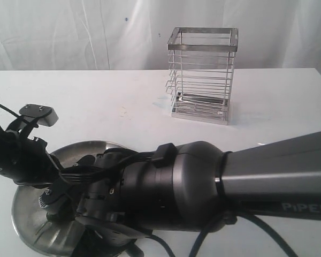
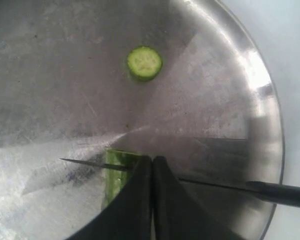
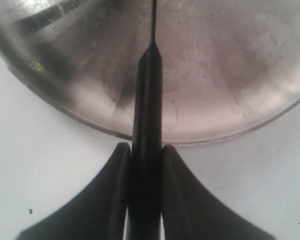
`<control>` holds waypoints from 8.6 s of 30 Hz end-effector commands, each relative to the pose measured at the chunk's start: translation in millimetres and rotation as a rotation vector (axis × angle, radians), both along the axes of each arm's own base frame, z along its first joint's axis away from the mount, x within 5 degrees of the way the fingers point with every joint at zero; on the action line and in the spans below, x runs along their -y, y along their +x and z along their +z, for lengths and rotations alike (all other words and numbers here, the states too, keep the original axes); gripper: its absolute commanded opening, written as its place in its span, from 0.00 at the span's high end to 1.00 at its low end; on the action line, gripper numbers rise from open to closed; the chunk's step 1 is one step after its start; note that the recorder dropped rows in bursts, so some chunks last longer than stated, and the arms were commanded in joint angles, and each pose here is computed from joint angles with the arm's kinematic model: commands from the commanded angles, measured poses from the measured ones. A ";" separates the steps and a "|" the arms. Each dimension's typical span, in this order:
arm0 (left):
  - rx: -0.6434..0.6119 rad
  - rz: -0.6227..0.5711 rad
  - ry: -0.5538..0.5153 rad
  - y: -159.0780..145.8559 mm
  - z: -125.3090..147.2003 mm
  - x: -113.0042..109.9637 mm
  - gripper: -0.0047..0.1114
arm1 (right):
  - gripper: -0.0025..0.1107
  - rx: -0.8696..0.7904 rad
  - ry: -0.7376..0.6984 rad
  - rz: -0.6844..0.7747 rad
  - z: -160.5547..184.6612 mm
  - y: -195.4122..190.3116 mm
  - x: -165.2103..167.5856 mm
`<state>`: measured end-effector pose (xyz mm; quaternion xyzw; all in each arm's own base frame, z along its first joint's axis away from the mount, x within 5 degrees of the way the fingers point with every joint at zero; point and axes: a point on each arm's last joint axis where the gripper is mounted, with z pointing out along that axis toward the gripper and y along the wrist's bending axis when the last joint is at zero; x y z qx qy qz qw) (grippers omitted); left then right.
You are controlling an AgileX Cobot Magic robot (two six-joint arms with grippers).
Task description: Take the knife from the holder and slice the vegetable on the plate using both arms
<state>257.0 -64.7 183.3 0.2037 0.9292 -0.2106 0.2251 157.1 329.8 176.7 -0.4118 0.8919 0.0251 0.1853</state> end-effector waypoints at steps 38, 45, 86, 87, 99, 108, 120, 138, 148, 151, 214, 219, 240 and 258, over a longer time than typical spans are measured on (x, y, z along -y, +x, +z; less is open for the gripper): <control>0.103 0.000 0.003 14.6 19.5 0.8 0.96 | 0.98 -0.022 -0.001 0.003 -6.2 0.4 -2.7; 0.095 -0.015 0.008 13.7 18.5 1.0 0.96 | 0.98 -0.029 -0.020 0.005 -14.1 0.8 -3.7; -0.033 -0.056 0.124 14.8 -3.9 -5.8 0.96 | 0.98 -0.026 -0.024 0.022 -14.0 0.8 -3.7; -0.034 -0.054 0.124 14.8 -3.9 -5.8 0.96 | 0.98 -0.026 -0.024 0.022 -14.0 0.8 -3.7; -0.158 -0.013 0.155 28.0 -55.6 -7.8 0.96 | 0.98 -0.029 -0.027 0.020 -14.2 0.5 -3.4; -0.035 -0.059 0.093 29.4 2.5 -1.9 0.96 | 0.98 -0.034 -0.121 0.016 -15.4 0.3 4.8; -0.036 -0.073 0.063 23.1 12.8 0.2 0.96 | 0.98 0.009 -0.147 0.035 -14.1 3.8 6.2; -0.036 -0.050 0.031 24.1 14.1 2.1 0.96 | 0.98 -0.015 -0.125 -0.024 -12.1 17.9 12.8; -0.094 -0.027 0.006 29.4 -2.1 4.1 0.96 | 0.98 -0.082 -0.096 0.000 -18.4 13.1 8.4; -0.103 -0.013 0.007 31.8 -7.6 3.9 0.96 | 0.98 -0.081 -0.101 0.009 -19.0 13.1 8.5; -0.199 -0.158 -0.058 13.3 -1.2 13.9 0.96 | 0.98 -0.157 -0.143 0.006 -15.0 9.9 8.5; -0.235 -0.182 -0.077 9.4 -0.5 15.4 0.96 | 0.98 -0.183 -0.235 0.038 -15.3 7.3 16.0; -0.226 -0.171 -0.091 10.6 0.3 16.3 0.96 | 0.98 -0.176 -0.268 0.113 -5.3 21.8 -8.6; -0.212 -0.118 -0.053 6.7 -12.1 12.0 0.96 | 0.98 -0.169 -0.298 0.138 -19.2 32.9 -27.9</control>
